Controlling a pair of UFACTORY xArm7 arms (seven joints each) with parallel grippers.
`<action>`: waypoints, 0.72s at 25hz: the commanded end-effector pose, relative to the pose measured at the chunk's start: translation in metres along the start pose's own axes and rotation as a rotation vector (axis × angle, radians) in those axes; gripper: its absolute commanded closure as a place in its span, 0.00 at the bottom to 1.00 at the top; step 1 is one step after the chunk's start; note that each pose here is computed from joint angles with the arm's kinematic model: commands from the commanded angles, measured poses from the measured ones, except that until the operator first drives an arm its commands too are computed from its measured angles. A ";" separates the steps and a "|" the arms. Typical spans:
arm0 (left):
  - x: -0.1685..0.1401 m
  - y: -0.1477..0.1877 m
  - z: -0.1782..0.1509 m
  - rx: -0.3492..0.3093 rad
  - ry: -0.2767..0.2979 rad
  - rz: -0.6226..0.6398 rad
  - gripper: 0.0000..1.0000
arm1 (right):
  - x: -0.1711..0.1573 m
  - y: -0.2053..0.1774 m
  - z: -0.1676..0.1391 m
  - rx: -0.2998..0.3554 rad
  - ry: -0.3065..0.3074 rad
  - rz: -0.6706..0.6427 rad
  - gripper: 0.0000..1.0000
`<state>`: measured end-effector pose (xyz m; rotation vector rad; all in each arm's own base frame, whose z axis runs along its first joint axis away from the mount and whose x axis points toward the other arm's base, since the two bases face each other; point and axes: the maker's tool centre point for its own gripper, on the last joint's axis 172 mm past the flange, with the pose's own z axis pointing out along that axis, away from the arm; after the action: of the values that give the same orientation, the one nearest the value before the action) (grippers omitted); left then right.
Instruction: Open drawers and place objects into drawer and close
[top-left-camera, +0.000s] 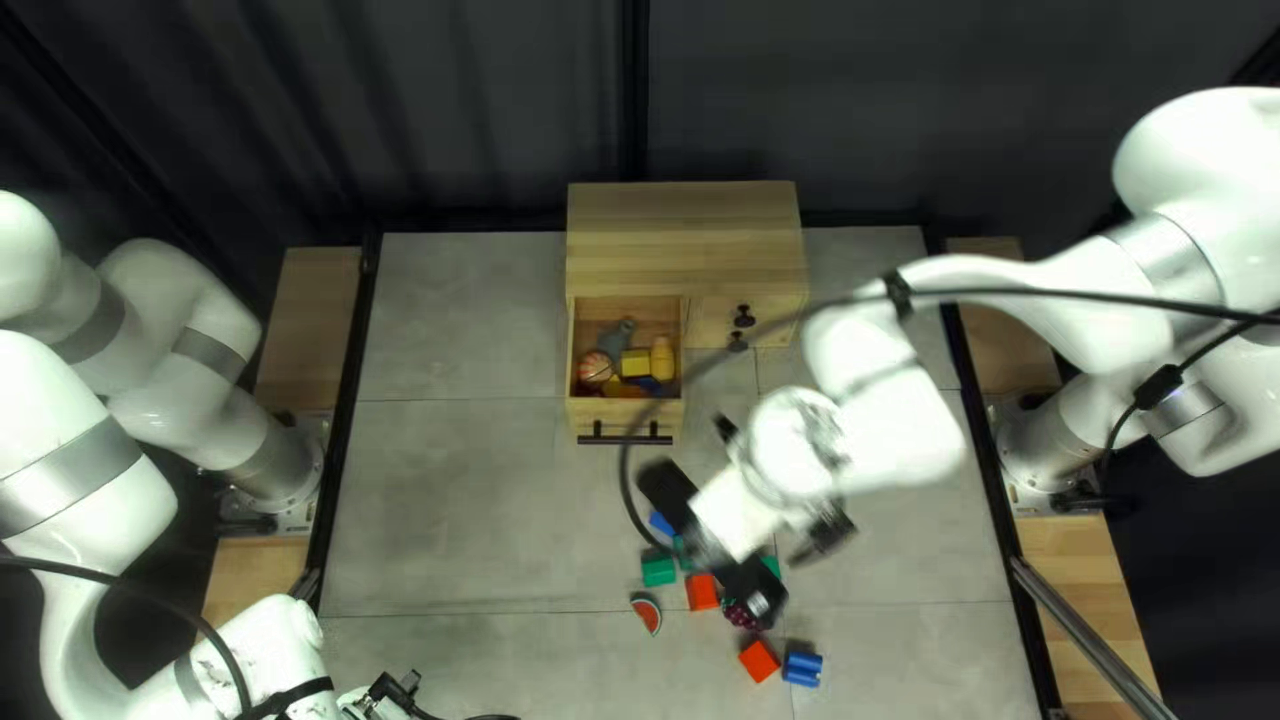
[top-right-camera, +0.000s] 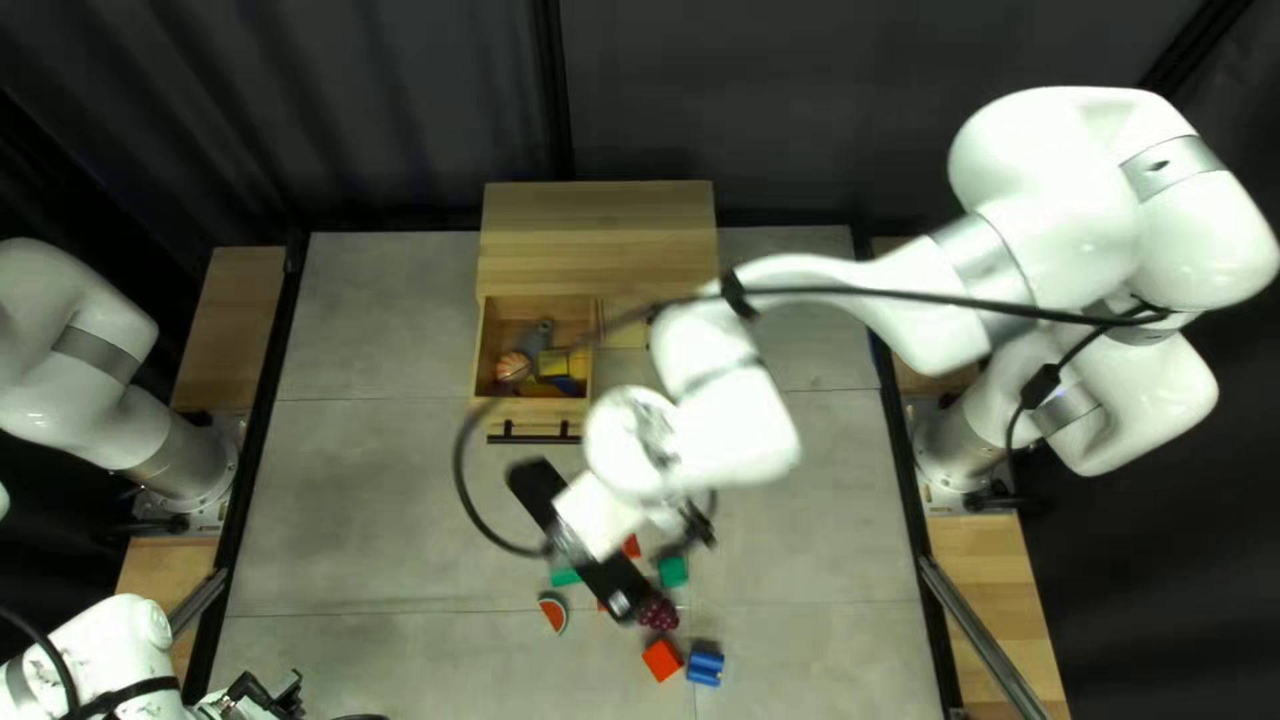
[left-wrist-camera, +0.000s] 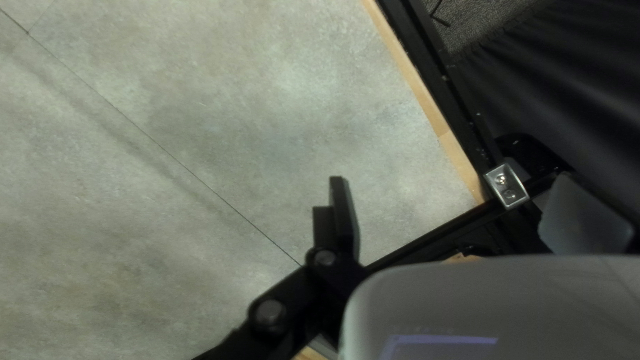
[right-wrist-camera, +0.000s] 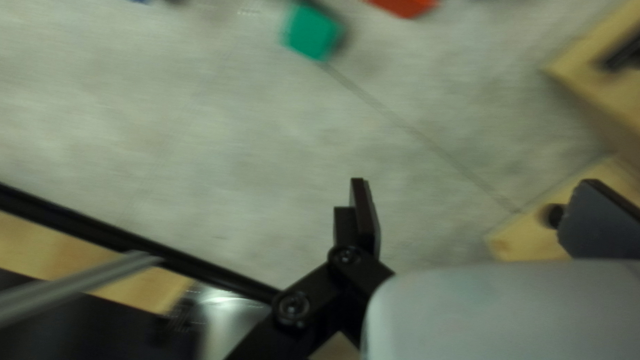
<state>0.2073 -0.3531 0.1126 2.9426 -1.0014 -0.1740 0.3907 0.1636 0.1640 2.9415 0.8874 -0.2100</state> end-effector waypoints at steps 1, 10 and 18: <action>0.000 0.000 0.000 0.000 0.000 0.000 0.00 | 0.017 -0.015 0.026 0.018 0.064 0.020 0.00; 0.000 0.000 0.000 0.000 0.000 0.000 0.00 | 0.040 0.000 0.065 0.007 0.124 0.100 0.00; 0.000 0.000 0.000 0.000 0.000 0.000 0.00 | 0.039 0.008 0.089 -0.001 0.138 0.118 0.00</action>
<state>0.2073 -0.3531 0.1126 2.9426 -1.0014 -0.1740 0.4181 0.1721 0.0730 3.0285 0.7265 -0.0012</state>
